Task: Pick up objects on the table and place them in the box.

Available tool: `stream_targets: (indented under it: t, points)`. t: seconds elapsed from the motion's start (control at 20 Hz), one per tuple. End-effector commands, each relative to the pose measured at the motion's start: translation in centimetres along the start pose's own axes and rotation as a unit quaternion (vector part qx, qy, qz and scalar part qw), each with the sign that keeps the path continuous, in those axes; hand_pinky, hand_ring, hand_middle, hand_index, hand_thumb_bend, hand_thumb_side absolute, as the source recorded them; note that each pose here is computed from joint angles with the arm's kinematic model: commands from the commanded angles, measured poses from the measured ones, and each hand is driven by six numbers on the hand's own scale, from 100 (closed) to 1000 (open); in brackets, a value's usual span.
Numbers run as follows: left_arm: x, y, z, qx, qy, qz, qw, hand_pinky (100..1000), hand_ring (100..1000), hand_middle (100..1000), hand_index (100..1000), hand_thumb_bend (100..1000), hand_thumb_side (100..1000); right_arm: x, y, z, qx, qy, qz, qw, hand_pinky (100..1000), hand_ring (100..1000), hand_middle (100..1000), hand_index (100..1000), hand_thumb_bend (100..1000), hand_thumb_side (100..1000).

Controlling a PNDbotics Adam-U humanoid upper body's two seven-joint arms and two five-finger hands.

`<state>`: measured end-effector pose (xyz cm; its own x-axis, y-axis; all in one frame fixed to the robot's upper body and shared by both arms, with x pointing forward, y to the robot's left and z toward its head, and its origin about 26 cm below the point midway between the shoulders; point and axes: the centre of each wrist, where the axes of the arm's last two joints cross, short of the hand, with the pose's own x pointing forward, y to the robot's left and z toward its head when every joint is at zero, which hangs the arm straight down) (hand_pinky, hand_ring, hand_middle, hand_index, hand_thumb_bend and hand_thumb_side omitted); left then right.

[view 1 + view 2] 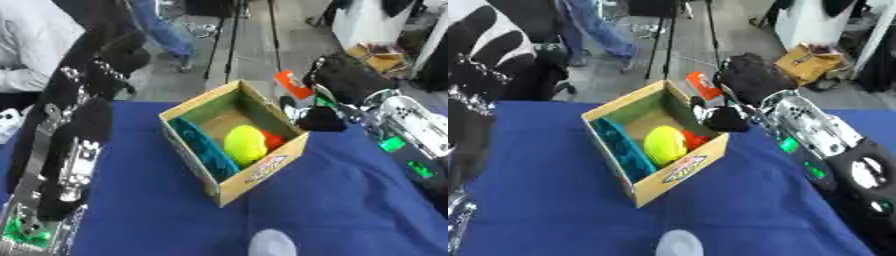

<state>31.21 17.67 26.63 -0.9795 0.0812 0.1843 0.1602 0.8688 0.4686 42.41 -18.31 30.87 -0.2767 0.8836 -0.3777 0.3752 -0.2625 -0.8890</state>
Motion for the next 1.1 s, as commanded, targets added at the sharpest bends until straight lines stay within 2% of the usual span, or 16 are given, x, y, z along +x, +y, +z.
stream_targets:
  t: [0.05,0.45,0.75,1.1]
  points:
    - [0.4,0.1,-0.9,-0.006,-0.019,0.001,1.000,936,967,1000,1000,100,740,-1.3,-1.1,-0.6,-0.007,0.012,-0.007,1.000,870,802,272,427,170,892]
    - [0.5,0.0,-1.4,-0.012,-0.028,0.004,1.000,935,968,1000,1000,100,741,-1.6,-0.7,-1.8,-0.020,0.032,-0.022,0.999,867,799,259,415,188,890]
    - [0.5,-0.1,-1.4,-0.006,-0.031,0.008,0.999,936,968,1000,1000,100,739,-0.6,-0.7,-2.3,-0.067,0.053,-0.032,0.996,864,796,238,393,210,898]
    - [0.5,-0.3,-1.5,-0.003,-0.034,0.011,0.999,936,968,1000,1000,100,734,0.1,1.1,-2.8,-0.088,0.073,-0.015,0.993,862,794,231,385,200,908]
